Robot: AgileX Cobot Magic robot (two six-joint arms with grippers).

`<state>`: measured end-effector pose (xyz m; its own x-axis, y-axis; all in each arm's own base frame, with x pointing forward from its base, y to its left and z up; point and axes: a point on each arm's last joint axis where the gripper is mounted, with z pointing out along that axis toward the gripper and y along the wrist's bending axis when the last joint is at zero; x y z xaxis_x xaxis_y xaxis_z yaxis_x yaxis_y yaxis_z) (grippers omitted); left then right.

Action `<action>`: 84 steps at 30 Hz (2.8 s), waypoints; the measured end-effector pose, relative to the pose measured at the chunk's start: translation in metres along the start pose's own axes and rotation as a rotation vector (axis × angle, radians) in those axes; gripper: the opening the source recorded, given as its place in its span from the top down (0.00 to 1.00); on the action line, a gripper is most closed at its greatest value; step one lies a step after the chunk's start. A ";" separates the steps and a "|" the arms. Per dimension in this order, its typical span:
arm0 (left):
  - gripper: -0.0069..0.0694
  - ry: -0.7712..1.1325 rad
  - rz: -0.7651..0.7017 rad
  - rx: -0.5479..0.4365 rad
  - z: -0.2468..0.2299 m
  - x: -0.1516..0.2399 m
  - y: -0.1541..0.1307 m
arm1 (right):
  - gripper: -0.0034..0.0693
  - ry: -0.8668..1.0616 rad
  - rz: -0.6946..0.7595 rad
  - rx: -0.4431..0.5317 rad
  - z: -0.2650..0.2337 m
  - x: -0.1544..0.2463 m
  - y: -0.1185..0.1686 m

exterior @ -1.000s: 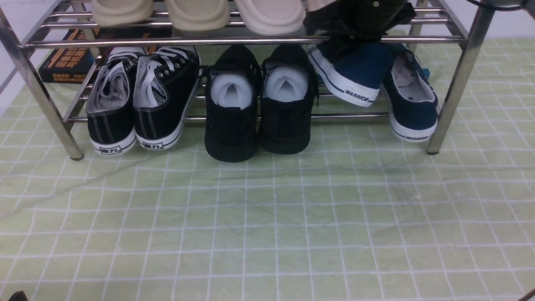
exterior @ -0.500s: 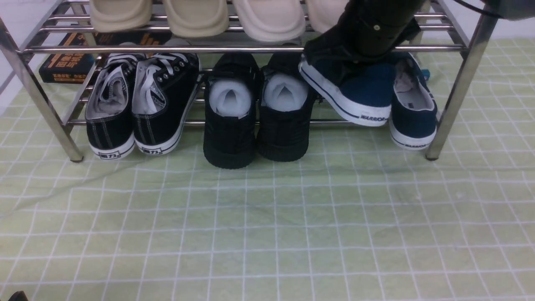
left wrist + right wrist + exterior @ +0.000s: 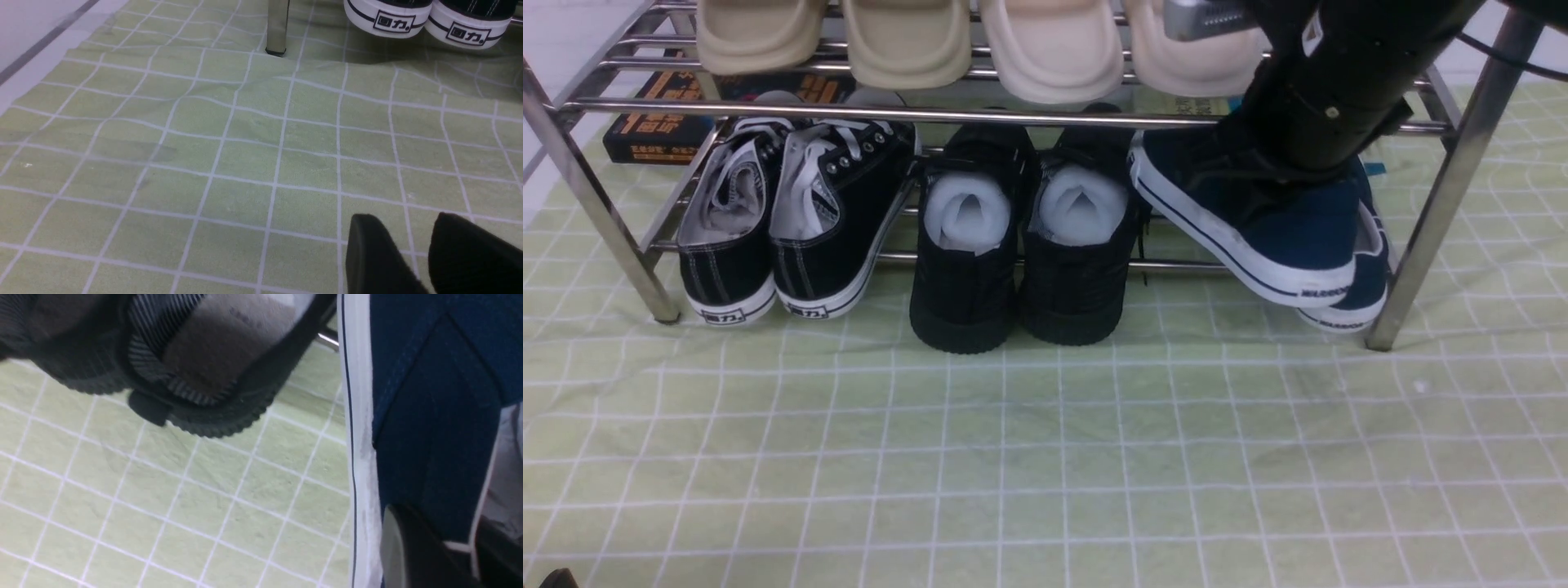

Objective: Take the shoes off the shelf with your hand from the green coffee tablecloth.

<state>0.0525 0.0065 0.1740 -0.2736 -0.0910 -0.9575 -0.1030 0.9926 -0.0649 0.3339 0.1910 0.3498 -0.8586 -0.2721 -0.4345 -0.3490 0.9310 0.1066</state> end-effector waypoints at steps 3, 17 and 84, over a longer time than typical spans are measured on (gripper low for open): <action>0.59 0.000 0.000 0.000 0.000 0.000 0.000 | 0.87 -0.007 -0.005 0.011 0.000 0.000 -0.001; 0.59 0.000 0.000 0.000 0.000 0.000 0.000 | 0.87 -0.086 0.018 0.035 0.036 -0.039 -0.010; 0.59 0.000 0.000 0.000 0.000 0.000 0.000 | 0.80 0.179 0.091 0.023 -0.009 0.142 0.063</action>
<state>0.0525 0.0065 0.1740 -0.2736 -0.0910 -0.9575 -0.1030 0.9926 -0.0649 0.1863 0.2085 0.3030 -0.9401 -0.2233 -0.2575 -0.2597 0.9585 0.1173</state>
